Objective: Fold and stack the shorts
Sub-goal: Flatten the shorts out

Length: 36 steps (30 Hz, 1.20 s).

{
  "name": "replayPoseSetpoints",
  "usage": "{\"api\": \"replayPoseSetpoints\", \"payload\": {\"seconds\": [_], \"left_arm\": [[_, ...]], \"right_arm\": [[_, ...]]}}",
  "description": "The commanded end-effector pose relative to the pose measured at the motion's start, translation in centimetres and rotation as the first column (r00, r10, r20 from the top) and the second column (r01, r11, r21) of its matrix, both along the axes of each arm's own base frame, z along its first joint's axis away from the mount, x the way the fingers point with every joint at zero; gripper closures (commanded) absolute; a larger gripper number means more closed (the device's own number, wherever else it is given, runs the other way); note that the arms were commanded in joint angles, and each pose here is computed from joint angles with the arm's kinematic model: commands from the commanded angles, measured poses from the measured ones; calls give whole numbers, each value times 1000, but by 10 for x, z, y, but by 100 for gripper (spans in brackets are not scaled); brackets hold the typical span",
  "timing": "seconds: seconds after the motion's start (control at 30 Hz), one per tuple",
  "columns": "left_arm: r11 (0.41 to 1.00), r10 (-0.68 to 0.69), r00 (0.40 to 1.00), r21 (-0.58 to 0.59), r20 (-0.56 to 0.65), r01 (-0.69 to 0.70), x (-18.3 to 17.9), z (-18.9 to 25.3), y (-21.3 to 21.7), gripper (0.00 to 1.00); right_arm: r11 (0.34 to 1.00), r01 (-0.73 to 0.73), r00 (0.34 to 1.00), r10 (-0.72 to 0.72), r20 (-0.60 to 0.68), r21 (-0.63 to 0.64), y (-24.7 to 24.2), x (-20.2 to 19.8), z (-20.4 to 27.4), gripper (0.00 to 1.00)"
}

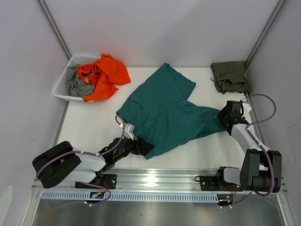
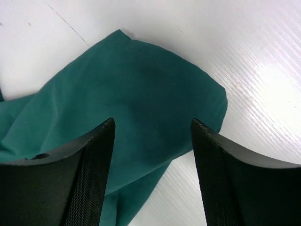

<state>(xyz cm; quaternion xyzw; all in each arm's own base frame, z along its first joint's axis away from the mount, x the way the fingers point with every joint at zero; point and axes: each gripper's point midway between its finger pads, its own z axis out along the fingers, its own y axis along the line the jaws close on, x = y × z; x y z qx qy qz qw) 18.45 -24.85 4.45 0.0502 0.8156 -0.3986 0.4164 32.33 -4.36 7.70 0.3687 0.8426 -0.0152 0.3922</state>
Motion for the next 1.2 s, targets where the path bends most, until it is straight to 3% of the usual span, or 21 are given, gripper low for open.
{"api": "replayPoseSetpoints", "payload": {"seconds": [0.0, 0.2, 0.4, 0.47, 0.57, 0.7, 0.73, 0.9, 0.93, 1.0, 1.03, 1.1, 1.13, 1.17], "left_arm": [[999, -34, 999, -31, 2, 34, -10, -3, -1, 2], [999, -38, 999, -21, 13, 38, -11, -2, 0, 2], [1000, -15, 1000, -17, 17, 16, -9, 5, 4, 1], [999, 22, 999, -36, 32, -21, -5, 11, 9, 1], [995, 69, 996, -71, 63, -64, 4, 26, 10, 1], [987, 107, 994, -122, 33, -102, 9, 44, 6, 1], [988, 100, 995, -116, 16, -97, 7, 43, 6, 1], [989, 70, 989, -120, -132, -86, -7, 64, 0, 1], [989, 50, 992, -135, -116, -66, -10, 90, -1, 1], [994, 21, 992, -106, -124, -34, -17, 101, 1, 1], [992, 8, 997, -125, -80, -19, -15, 141, -1, 1], [1000, -4, 991, -27, -136, 1, -24, 135, 7, 1], [999, -37, 994, -33, -107, 34, -22, 170, -1, 1], [998, -47, 987, 32, -156, 52, -28, 160, 3, 1]], "right_arm": [[999, -3, 993, -2, 120, 34, 2, 33, 21, 33], [999, -33, 999, 32, 42, 38, 15, 61, -7, 33], [999, 50, 987, -48, 155, -11, 18, 77, 16, 23], [995, 90, 965, -79, 250, -31, 16, 92, 41, 19], [995, 95, 928, -76, 365, -34, 25, 117, 75, 18], [996, 88, 918, -84, 387, 8, 31, 150, 89, 18], [995, 94, 942, -94, 324, 13, 27, 151, 73, 18], [997, 17, 960, -36, 277, 68, 2, 176, 88, 20], [995, -36, 974, 15, 224, 92, -5, 172, 82, 21], [992, -46, 988, 28, 153, 114, -13, 170, 82, 24], [989, -82, 989, 66, 132, 123, -18, 168, 82, 28], [983, -90, 995, 83, 50, 159, -17, 155, 72, 29], [968, -136, 990, 127, 59, 209, -8, 155, 77, 31], [961, -165, 986, 155, 63, 222, -4, 151, 79, 32]]}}
